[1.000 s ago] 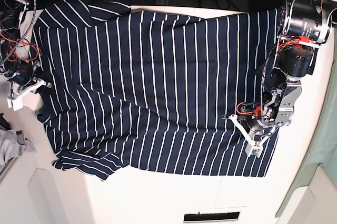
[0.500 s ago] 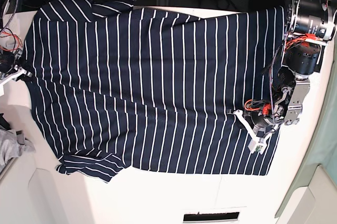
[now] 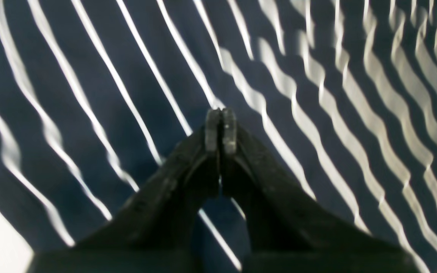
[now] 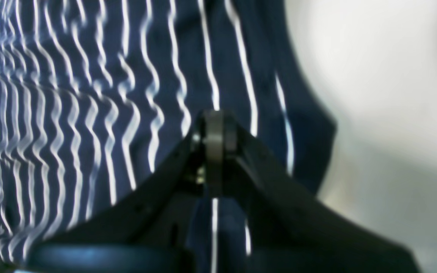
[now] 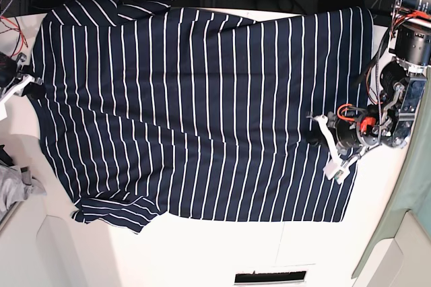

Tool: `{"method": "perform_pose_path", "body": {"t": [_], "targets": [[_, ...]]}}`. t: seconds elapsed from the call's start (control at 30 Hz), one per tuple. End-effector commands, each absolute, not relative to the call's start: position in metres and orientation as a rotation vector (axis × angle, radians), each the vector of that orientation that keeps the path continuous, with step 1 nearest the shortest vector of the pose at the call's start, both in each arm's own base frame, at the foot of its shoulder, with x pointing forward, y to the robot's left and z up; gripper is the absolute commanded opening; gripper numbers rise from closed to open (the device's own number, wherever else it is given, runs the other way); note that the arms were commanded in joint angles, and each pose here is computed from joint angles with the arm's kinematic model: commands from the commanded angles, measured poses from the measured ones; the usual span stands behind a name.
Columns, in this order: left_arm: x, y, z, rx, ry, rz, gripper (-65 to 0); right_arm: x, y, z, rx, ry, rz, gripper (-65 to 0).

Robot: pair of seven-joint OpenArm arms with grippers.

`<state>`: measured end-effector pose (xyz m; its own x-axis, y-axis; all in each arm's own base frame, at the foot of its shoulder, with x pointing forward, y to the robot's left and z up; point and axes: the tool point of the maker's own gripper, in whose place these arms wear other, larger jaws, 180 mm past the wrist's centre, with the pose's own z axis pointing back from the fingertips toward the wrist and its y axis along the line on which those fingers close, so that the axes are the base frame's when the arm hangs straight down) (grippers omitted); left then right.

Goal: Layout the t-shirt on the table in an organized manner, then fold the t-shirt properly
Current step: 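Press and smooth the shirt body with the left gripper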

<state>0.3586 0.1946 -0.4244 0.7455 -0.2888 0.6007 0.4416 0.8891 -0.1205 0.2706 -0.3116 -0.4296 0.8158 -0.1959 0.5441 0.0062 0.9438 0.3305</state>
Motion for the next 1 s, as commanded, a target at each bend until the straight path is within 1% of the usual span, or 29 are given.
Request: {"method": "perform_pose_path", "body": {"t": [0.0, 0.07, 0.17, 0.27, 0.4, 0.6, 0.83, 0.97], "targets": [[0.367, 0.202, -0.409, -0.256, -0.656, -0.412, -65.0, 0.273, -0.320, -0.418, 0.310, -0.643, -0.093, -65.0], [0.348, 0.209, -0.422, -0.252, -0.628, -0.409, -65.0, 0.257, -0.318, -0.426, 0.305, -0.618, -0.087, -65.0], [0.329, 0.216, -0.441, -0.242, -0.632, -0.379, -65.0, 0.240, -0.316, -0.436, 0.302, -0.603, -0.098, -65.0], [0.316, 0.215, -0.463, -0.221, -0.593, -0.371, -65.0, 0.238, -0.313, -0.448, 0.285, -0.616, -0.110, -65.0], [0.311, 0.195, -0.489, -0.209, -0.554, -0.384, -65.0, 0.245, -0.314, -0.465, 0.266, -0.623, -0.147, -65.0], [0.350, 0.182, -0.494, -0.136, -0.593, -0.322, -65.0, 0.281, -0.328, -0.476, 0.258, -0.644, -0.227, -65.0], [0.406, 0.185, -0.467, -0.109, -0.653, -0.305, -65.0, 0.337, -0.334, -0.450, 0.254, -0.732, -0.234, -65.0], [0.423, 0.186, -0.450, -0.127, -0.668, -0.326, -65.0, 0.361, -0.334, -0.431, 0.261, -0.786, -0.227, -65.0]]}}
